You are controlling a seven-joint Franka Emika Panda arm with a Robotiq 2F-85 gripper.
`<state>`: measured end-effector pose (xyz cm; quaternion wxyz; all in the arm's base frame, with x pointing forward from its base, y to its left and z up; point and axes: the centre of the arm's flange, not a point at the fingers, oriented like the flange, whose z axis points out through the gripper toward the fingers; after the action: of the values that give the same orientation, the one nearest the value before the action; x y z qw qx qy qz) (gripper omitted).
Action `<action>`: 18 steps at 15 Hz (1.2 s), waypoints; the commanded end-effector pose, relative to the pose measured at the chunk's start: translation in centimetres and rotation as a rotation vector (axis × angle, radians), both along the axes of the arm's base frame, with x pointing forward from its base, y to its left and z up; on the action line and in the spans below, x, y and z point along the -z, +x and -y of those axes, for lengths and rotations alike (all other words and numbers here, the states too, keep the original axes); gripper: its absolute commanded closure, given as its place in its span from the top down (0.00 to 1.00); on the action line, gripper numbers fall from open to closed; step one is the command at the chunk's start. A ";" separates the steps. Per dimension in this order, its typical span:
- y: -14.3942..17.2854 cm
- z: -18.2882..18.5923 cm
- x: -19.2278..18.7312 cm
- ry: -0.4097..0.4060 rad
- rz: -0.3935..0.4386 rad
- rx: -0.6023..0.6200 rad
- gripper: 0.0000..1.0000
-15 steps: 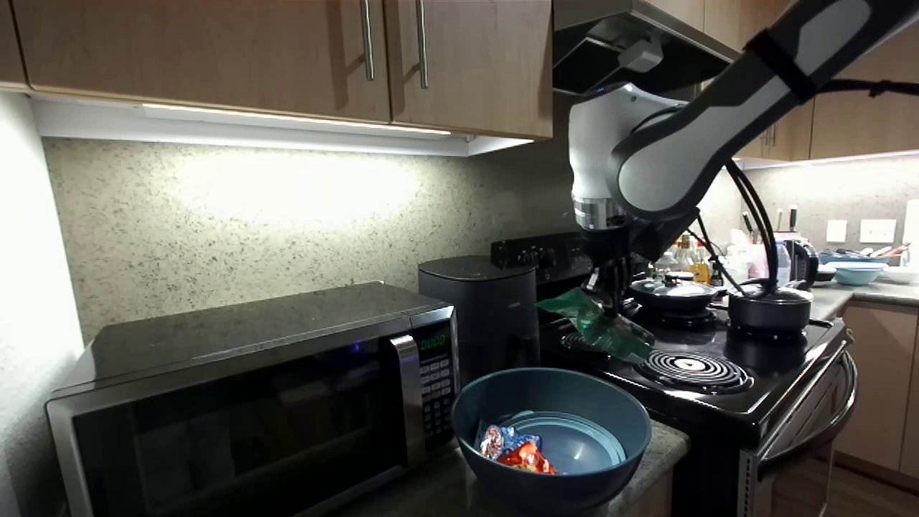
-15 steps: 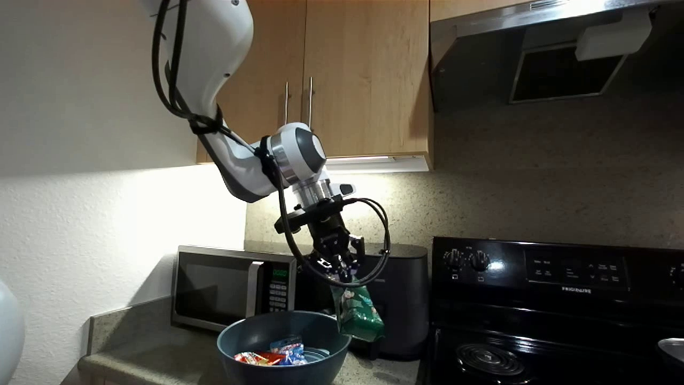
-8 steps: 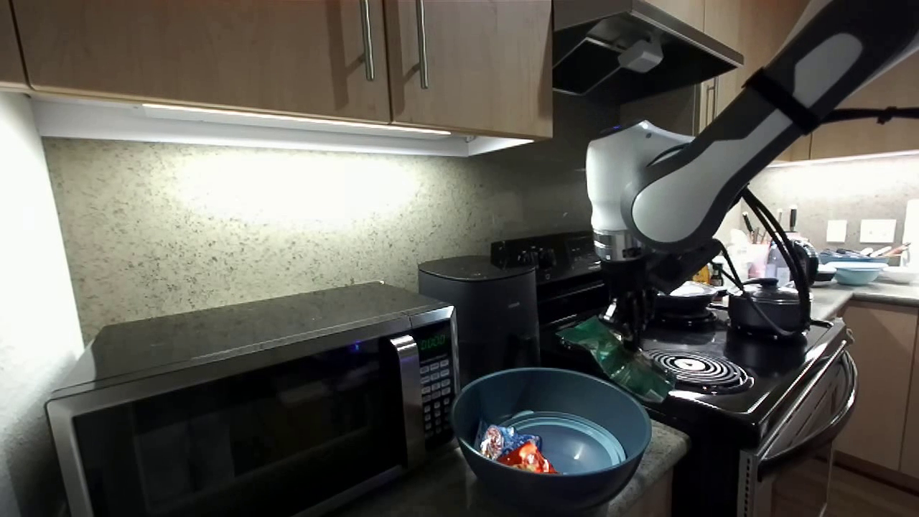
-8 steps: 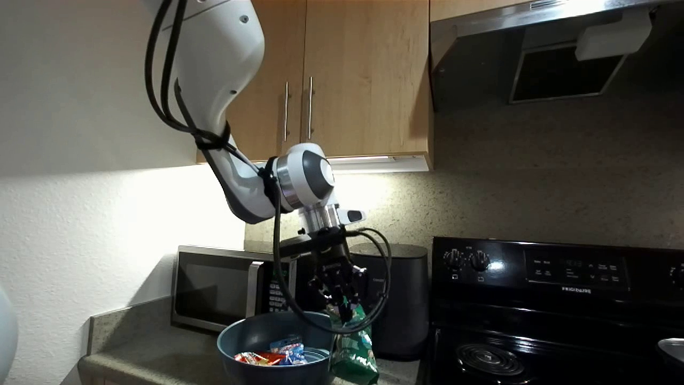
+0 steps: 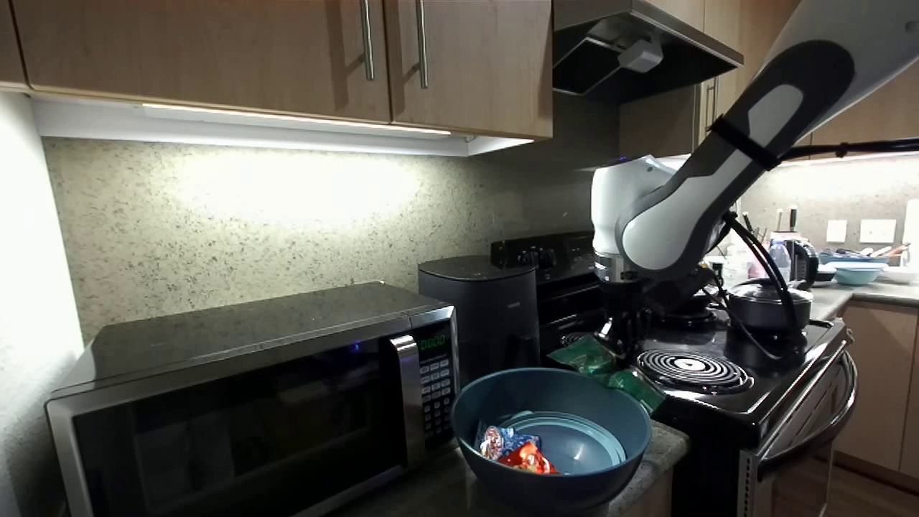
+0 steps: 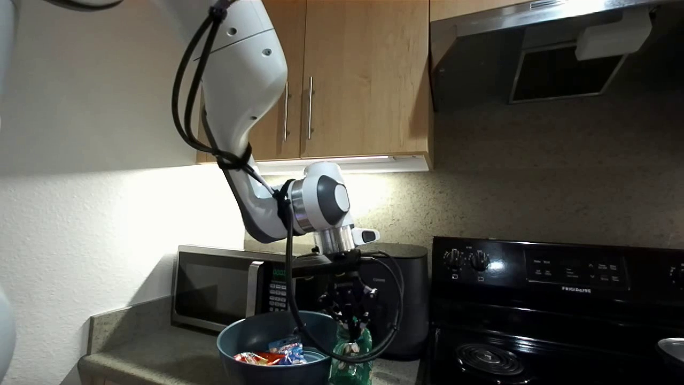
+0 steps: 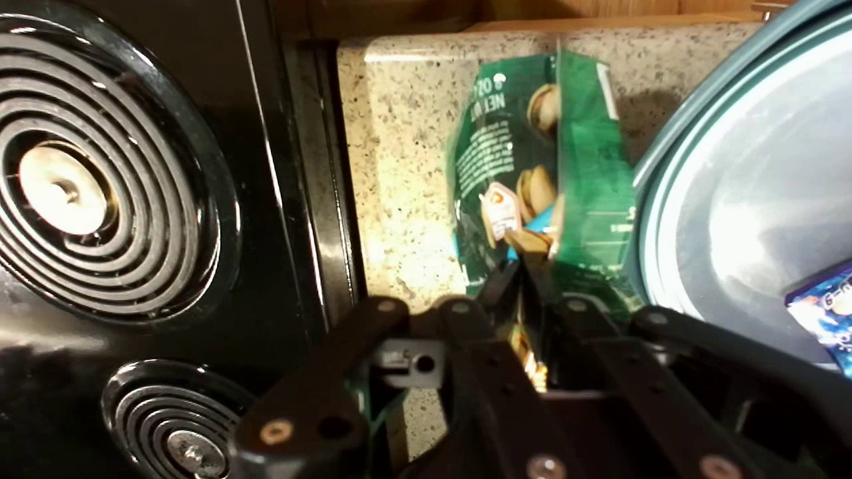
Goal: Remove the green, red and blue sachets from the bowl, respectively
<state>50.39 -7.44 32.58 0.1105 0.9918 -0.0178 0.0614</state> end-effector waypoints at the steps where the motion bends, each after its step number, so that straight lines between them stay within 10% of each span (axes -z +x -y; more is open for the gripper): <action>1: 1.2 1.4 1.8 -0.064 0.010 0.052 0.07; 12: 5.1 4.9 7.4 -0.150 -0.052 0.114 0.06; 13: 5.4 5.0 7.6 -0.151 -0.053 0.119 0.32; 18: 6.1 5.1 7.2 -0.132 -0.045 0.141 0.57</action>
<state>55.94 -12.29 25.05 0.1857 0.9795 -0.0717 0.0299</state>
